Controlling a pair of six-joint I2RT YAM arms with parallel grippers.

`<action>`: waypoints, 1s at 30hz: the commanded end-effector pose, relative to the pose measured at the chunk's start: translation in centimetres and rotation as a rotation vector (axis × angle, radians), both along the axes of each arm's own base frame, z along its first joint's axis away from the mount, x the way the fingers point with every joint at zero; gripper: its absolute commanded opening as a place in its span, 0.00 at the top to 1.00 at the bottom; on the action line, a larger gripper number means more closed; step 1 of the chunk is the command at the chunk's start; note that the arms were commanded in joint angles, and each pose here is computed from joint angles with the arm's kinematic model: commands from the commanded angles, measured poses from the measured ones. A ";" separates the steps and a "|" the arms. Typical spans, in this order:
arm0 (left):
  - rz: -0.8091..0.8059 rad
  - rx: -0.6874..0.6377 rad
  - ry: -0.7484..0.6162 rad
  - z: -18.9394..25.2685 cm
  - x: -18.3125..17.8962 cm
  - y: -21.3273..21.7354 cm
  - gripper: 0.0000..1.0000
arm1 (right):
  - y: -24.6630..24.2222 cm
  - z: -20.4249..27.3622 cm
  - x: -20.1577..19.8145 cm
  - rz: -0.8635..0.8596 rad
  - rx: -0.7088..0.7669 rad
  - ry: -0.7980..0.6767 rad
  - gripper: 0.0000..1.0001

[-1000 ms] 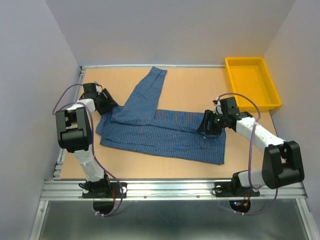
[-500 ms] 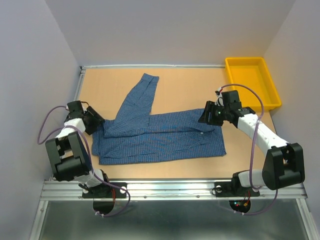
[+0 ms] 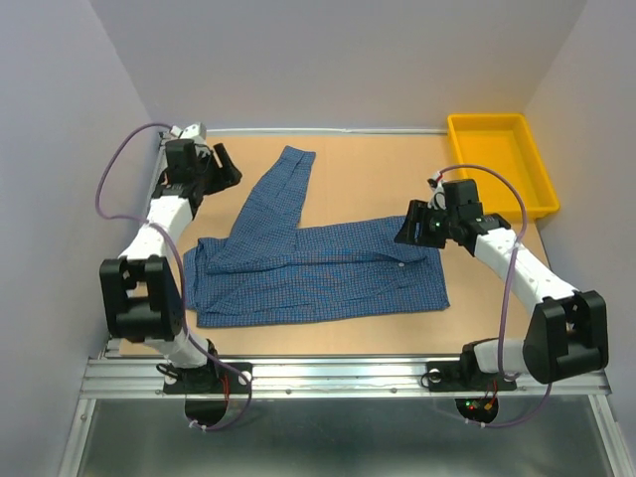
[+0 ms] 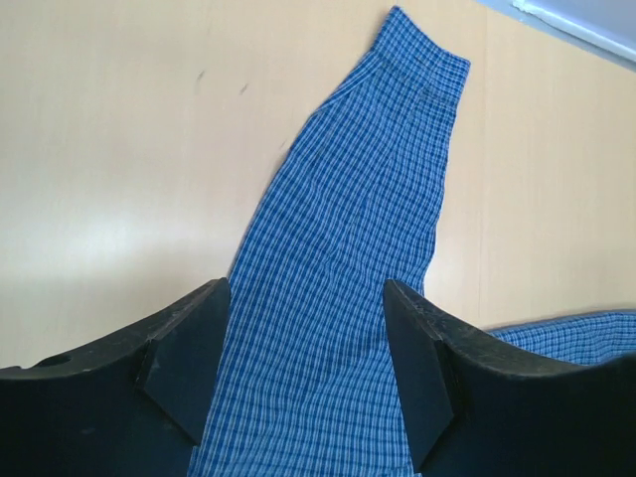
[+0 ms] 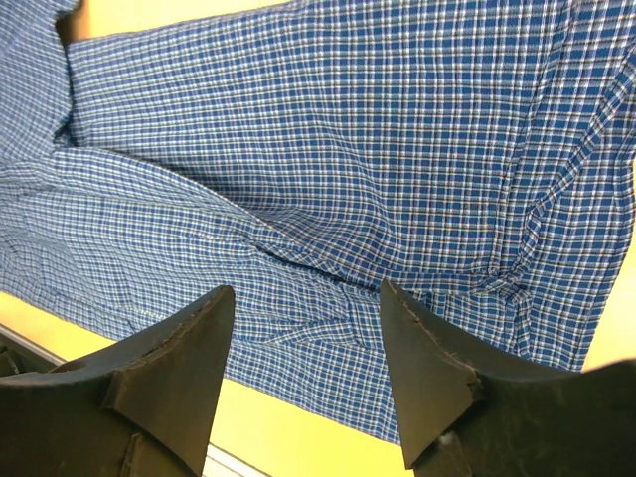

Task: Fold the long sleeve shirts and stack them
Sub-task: Fold the shirt

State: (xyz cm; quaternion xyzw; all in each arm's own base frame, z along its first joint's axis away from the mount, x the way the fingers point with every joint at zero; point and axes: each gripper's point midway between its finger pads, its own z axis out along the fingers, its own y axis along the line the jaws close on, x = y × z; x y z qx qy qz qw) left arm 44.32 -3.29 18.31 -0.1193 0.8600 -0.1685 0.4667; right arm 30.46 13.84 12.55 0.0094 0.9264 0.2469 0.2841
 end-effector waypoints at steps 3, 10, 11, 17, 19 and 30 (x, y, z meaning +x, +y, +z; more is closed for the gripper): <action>-0.076 0.105 0.017 -2.4 5.5 -0.9 0.26 | 0.1 3.5 0.8 0.006 0.025 -0.133 0.31; -0.117 0.171 0.090 -6.0 8.3 -4.3 0.34 | 0.6 4.2 -0.1 0.026 0.064 -0.142 0.24; -0.121 0.173 0.093 -6.1 8.7 -4.6 0.35 | 0.7 4.2 -0.2 0.030 0.069 -0.143 0.23; -0.074 0.229 0.156 -9.0 9.4 -4.7 0.38 | 0.9 4.9 -0.7 0.045 0.086 -0.158 0.21; -0.042 0.246 0.179 -9.9 9.6 -4.3 0.38 | 1.0 5.0 -0.9 0.048 0.094 -0.161 0.21; -0.062 0.261 0.278 -13.9 9.8 -4.8 0.39 | 1.2 5.7 -1.3 0.057 0.111 -0.176 0.21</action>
